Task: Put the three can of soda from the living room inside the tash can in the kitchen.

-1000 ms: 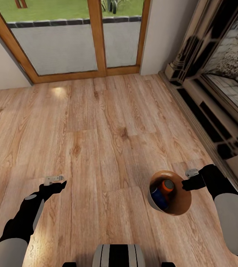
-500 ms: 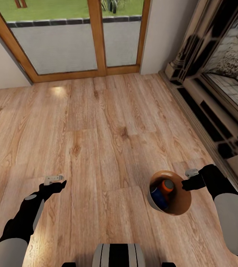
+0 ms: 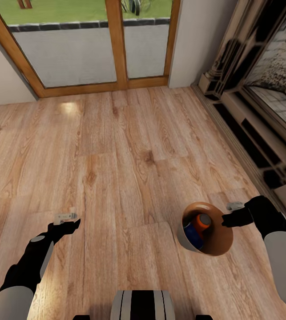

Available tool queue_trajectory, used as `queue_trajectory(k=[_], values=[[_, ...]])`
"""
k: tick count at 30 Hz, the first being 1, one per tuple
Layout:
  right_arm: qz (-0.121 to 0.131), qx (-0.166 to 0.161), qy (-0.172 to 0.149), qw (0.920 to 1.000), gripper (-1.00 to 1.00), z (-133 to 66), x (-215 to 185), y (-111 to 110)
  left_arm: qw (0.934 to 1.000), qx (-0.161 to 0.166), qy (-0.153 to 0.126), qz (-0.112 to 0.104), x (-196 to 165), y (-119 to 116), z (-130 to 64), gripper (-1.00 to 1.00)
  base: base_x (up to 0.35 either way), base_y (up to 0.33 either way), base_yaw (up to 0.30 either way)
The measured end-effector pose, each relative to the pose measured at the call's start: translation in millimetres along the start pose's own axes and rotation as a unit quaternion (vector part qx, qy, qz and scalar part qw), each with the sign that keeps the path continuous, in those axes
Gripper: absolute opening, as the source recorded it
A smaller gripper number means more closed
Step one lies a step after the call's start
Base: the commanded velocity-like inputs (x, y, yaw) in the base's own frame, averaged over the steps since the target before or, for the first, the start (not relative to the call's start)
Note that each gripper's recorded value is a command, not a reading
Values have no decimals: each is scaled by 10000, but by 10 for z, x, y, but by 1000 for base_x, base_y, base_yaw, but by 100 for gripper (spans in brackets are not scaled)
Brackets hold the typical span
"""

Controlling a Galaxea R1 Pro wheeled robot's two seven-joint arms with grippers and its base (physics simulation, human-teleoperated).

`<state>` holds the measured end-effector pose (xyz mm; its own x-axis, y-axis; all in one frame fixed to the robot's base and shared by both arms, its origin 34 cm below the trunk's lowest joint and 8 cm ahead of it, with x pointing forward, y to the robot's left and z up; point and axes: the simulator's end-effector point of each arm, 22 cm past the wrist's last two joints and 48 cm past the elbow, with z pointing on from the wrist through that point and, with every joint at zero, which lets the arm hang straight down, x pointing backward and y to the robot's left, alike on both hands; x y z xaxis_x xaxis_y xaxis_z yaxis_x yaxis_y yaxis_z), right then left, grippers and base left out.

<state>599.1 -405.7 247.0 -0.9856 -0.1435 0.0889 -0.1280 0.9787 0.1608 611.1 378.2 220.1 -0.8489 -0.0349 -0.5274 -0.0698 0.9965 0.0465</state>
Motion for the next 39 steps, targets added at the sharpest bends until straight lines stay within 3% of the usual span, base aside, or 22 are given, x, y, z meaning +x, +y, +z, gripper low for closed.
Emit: queue_trajectory(k=[14, 15, 16, 17, 39], values=[[-54, 52, -35, 10000, -100, -4, -16, 14, 10000, 11, -9, -29, -2, -9, 1, 100, 0, 0, 0], [-47, 44, -33, 10000, 100, -3, -13, 15, 10000, 12, -9, -30, -2, -10, 1, 100, 0, 0, 0], [-145, 174, 96, 9997, 100, 167, 54, 88, 10000, 10, -5, -28, 2, -8, 4, 100, 0, 0, 0], [-131, 154, 97, 9997, 100, 176, 58, 103, 10000, 10, -5, -28, 2, -8, 4, 100, 0, 0, 0], [-121, 143, 91, 9998, 100, 177, 58, 106, 10000, 12, -7, -30, 0, -10, 4, 100, 0, 0, 0]])
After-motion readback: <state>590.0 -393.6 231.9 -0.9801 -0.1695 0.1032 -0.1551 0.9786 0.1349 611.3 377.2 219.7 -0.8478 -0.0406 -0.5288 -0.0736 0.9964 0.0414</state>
